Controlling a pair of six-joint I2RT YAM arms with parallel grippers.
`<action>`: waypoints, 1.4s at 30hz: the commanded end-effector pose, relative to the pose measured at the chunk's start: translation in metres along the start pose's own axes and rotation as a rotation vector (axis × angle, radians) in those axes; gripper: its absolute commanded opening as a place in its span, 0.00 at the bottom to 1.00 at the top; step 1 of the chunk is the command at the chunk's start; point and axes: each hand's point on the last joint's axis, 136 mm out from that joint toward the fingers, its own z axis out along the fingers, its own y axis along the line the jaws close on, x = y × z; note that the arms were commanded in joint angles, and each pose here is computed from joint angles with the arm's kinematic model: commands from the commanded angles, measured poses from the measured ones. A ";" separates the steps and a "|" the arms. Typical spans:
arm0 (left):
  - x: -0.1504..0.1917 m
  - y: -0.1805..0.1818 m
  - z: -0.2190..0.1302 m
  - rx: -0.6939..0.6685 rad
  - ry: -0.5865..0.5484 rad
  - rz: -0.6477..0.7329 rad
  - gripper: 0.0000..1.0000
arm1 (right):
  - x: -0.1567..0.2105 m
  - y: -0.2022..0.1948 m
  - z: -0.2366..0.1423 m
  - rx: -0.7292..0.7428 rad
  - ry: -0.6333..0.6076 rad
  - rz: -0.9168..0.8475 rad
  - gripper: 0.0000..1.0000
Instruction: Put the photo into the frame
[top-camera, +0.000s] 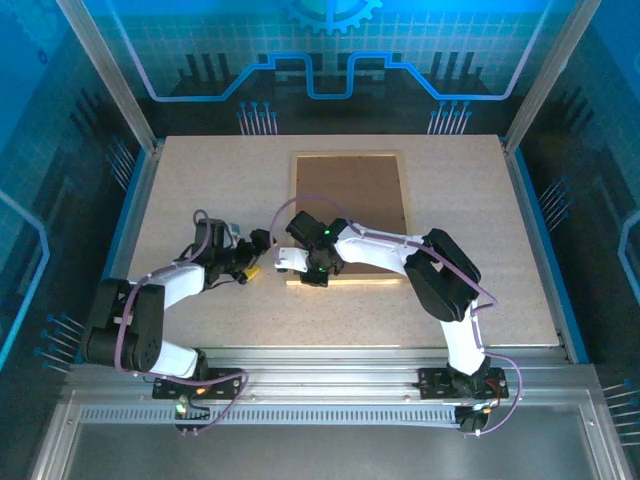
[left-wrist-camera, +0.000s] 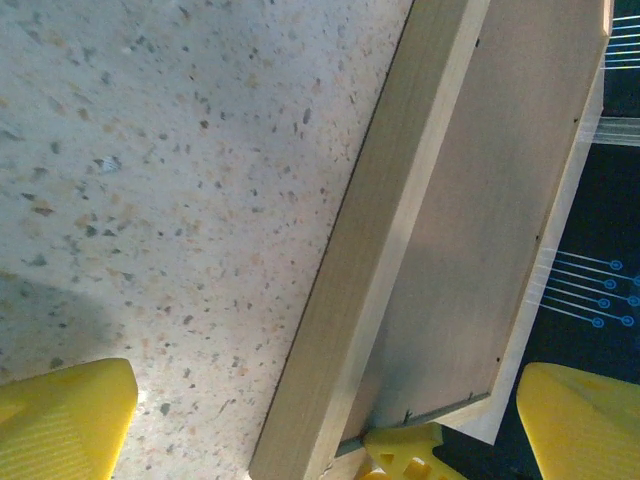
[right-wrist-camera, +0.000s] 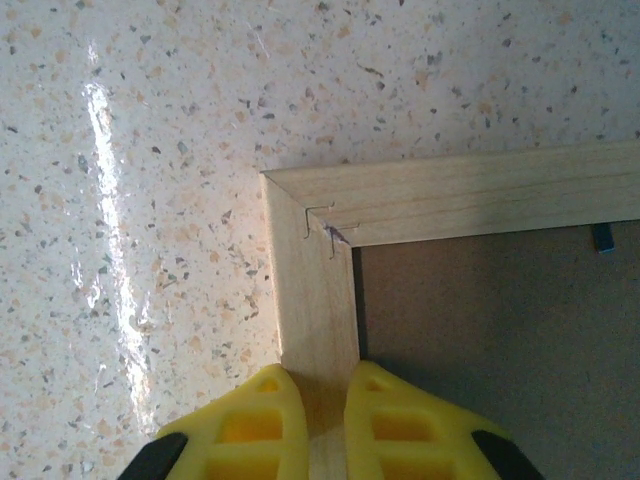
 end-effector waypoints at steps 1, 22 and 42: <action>0.011 -0.005 0.001 0.029 0.026 -0.014 0.99 | 0.004 -0.002 -0.019 -0.025 -0.003 0.063 0.00; 0.021 -0.015 0.015 0.058 0.017 -0.039 0.97 | 0.006 -0.007 -0.035 0.020 -0.032 0.083 0.00; -0.040 -0.015 -0.008 0.013 -0.128 -0.021 0.99 | -0.009 0.001 -0.015 0.032 -0.015 0.042 0.47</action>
